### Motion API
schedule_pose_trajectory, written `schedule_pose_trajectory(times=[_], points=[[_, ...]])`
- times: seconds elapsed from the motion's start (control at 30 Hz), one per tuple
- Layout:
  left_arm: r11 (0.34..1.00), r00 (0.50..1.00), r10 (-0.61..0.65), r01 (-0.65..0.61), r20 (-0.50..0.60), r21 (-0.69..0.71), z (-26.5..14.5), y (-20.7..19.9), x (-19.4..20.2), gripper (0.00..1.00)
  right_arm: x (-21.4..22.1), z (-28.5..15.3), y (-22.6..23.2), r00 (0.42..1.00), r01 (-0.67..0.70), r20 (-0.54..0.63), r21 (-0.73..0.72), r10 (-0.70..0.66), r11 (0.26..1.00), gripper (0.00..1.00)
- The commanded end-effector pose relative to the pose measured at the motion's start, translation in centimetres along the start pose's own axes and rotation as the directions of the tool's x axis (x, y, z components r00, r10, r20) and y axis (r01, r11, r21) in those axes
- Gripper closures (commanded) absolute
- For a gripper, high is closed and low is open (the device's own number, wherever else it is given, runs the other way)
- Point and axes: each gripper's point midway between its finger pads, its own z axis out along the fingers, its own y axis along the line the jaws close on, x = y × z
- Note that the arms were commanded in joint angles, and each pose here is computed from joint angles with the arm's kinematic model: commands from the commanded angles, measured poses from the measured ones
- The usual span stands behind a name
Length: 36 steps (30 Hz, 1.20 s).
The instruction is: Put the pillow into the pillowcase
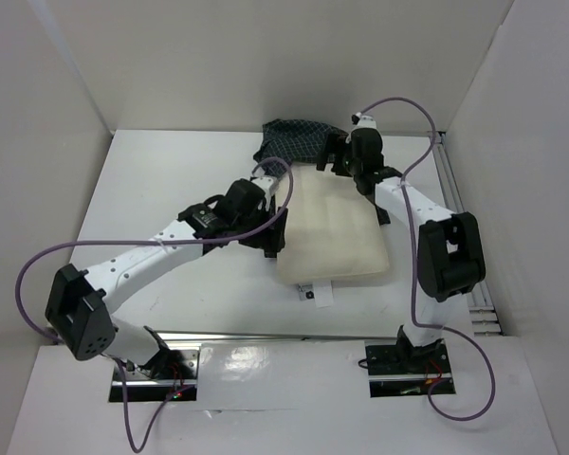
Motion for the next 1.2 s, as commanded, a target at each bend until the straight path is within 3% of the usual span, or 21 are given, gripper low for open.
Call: schedule_pose_trajectory(times=[0.0, 0.1, 0.13, 0.2, 0.23, 0.33, 0.37, 0.4, 0.47, 0.57, 0.6, 0.7, 0.77, 0.83, 0.87, 1.03, 1.13, 1.17], points=[[0.996, 0.995, -0.032, 0.039, 0.095, -0.077, -0.8, 1.1, -3.0, 0.0, 1.7, -2.5, -2.8, 0.992, 0.021, -0.128, 0.119, -0.006, 0.993, 0.0], [0.996, 0.991, -0.02, 0.031, 0.13, -0.086, 0.9, 1.3, -6.0, 0.0, 2.1, -3.2, -5.2, 0.991, -0.013, -0.129, 0.169, 0.035, 0.986, 0.0], [0.996, 0.982, -0.028, 0.044, 0.189, -0.082, 0.5, 0.8, -9.1, 0.0, 2.3, -3.1, -5.6, 0.99, -0.031, -0.129, 0.172, 0.053, 0.985, 0.0], [0.99, 0.982, 0.052, -0.026, 0.182, -0.14, 3.2, 1.2, -11.2, 0.0, 2.3, -3.4, -6.2, 0.989, -0.05, -0.129, 0.15, 0.07, 0.987, 0.0], [0.99, 0.962, 0.076, -0.042, 0.261, -0.133, 2.3, -0.1, -15.3, 0.0, 2.9, -3.4, -6.4, 0.988, -0.05, -0.14, 0.155, 0.072, 0.987, 0.0], [0.96, 0.949, 0.248, -0.213, 0.194, -0.183, 7.6, -0.2, -17.6, 0.01, 2.6, -3.7, -7.4, 0.988, -0.06, -0.132, 0.171, 0.083, 0.983, 0.0], [0.948, 0.911, 0.303, -0.258, 0.279, -0.185, 6.2, -1.6, -21.9, 0.03, 2.5, -4.1, -8.1, 0.988, -0.067, -0.127, 0.184, 0.091, 0.981, 0.0], [0.931, 0.919, 0.338, -0.294, 0.204, -0.218, 10.0, -0.6, -20.9, 0.05, 2.4, -4.1, -8.3, 0.987, -0.072, -0.127, 0.183, 0.096, 0.98, 0.0], [0.91, 0.878, 0.406, -0.363, 0.253, -0.201, 10.0, -1.6, -23.8, 0.06, 2.5, -4.4, -9.7, 0.985, -0.106, -0.119, 0.182, 0.129, 0.978, 0.0], [0.871, 0.819, 0.492, -0.457, 0.297, -0.182, 13.1, -2.2, -24.1, 0.03, 3.2, -3.7, -9.6, 0.98, -0.134, -0.133, 0.099, 0.146, 0.986, 0.0], [0.862, 0.82, 0.507, -0.479, 0.267, -0.165, 13.7, -2.0, -23.0, 0.02, 3.1, -3.4, -9.2, 0.981, -0.136, -0.132, 0.077, 0.145, 0.988, 0.01], [0.865, 0.806, 0.502, -0.472, 0.313, -0.172, 15.1, -2.3, -23.8, 0.03, 3.9, -1.9, -9.6, 0.983, -0.125, -0.129, 0.041, 0.13, 0.991, 0.09], [0.868, 0.815, 0.496, -0.464, 0.299, -0.175, 15.9, -2.1, -23.6, 0.03, 5.6, -0.7, -9.4, 0.971, -0.142, -0.193, 0.008, 0.141, 0.99, 0.25], [0.872, 0.825, 0.49, -0.459, 0.282, -0.17, 16.6, -1.9, -22.9, 0.04, 6.7, -0.1, -8.3, 0.96, -0.156, -0.244, -0.069, 0.135, 0.985, 0.33], [0.875, 0.834, 0.483, -0.454, 0.268, -0.166, 17.2, -1.6, -22.2, 0.04, 8.4, -0.4, -6.4, 0.94, -0.209, -0.31, -0.181, 0.146, 0.961, 0.36], [0.899, 0.857, 0.435, -0.399, 0.276, -0.177, 14.9, -1.4, -22.3, 0.04, 11.9, -2.6, 0.7, 0.915, -0.288, -0.384, -0.4, 0.126, 0.87, 0.38], [0.914, 0.877, 0.4, -0.359, 0.265, -0.192, 13.5, -0.9, -21.7, 0.05, 12.2, -3.9, 4.8, 0.919, -0.295, -0.374, -0.428, 0.129, 0.854, 0.39], [0.916, 0.885, 0.392, -0.349, 0.251, -0.198, 13.1, -0.6, -21.2, 0.07, 12.4, -4.1, 5.7, 0.913, -0.318, -0.375, -0.41, 0.16, 0.855, 0.45]])
